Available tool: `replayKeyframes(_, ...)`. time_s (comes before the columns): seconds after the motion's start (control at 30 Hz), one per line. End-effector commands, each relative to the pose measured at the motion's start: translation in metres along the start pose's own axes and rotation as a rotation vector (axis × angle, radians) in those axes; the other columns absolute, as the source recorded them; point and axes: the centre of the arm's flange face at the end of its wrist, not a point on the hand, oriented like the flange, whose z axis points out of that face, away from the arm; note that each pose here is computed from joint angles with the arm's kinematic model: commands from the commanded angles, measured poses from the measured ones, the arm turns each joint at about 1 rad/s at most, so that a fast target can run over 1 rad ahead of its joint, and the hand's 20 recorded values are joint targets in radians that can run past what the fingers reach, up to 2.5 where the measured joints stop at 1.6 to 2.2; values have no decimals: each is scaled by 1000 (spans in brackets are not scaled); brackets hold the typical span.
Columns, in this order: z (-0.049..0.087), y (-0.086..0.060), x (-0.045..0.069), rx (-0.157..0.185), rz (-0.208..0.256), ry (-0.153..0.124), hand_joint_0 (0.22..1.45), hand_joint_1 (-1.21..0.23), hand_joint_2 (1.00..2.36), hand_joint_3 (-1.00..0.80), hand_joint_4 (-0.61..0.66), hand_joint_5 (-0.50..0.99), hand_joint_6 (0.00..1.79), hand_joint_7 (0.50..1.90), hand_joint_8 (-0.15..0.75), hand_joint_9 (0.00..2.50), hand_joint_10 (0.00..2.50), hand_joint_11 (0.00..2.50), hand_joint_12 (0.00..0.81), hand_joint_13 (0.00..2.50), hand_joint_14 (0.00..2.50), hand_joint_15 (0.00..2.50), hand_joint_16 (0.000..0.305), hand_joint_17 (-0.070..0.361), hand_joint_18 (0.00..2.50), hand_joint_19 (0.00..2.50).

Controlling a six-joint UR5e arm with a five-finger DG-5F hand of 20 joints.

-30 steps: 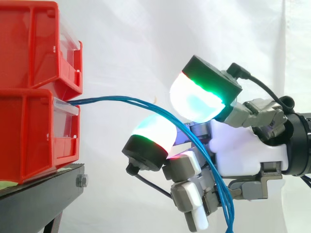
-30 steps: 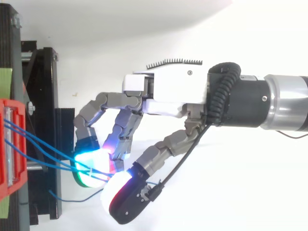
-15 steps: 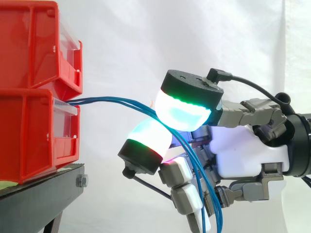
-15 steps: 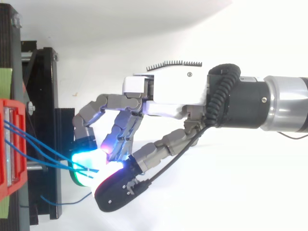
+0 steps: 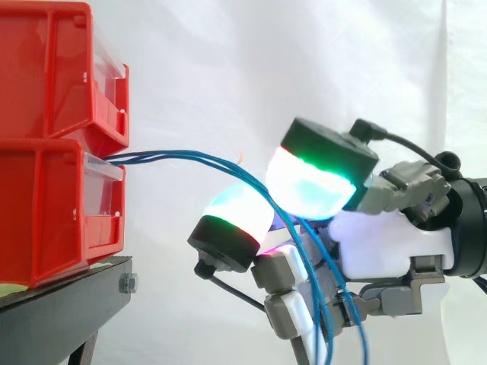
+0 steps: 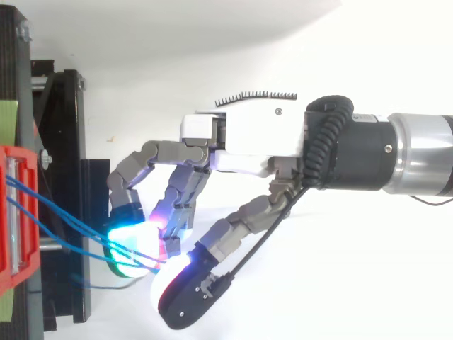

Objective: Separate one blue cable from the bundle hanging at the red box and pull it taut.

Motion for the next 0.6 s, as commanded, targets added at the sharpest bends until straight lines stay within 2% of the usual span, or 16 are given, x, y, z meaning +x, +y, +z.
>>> replayKeyframes(0.0,0,0,0,3,-2,0,516,-770,1000,-500,101,-103,864,1186,335,1117,23,790,369,1104,21,584,42,94,1049,539)
replayKeyframes(0.23,0,0,0,3,0,0,578,-538,1000,-500,122,-98,781,1170,319,1108,23,759,360,1116,20,586,39,88,1027,578)
replayKeyframes(0.3,0,0,0,3,1,0,596,-527,1000,-500,90,-97,770,1182,318,1109,23,764,358,1114,22,594,38,86,1025,592)
replayKeyframes(0.37,0,1,0,2,1,0,613,-537,1000,-500,85,-103,776,1189,315,1105,21,775,360,1113,22,594,39,87,1023,597)
replayKeyframes(0.47,0,0,0,3,1,0,602,-667,1010,-358,107,-142,840,1155,329,1071,22,785,369,1108,22,601,40,91,1031,590)
replayKeyframes(0.57,0,0,0,3,1,0,608,-754,1012,-312,102,-159,860,1152,325,1036,22,807,368,1096,23,596,42,94,1025,579)
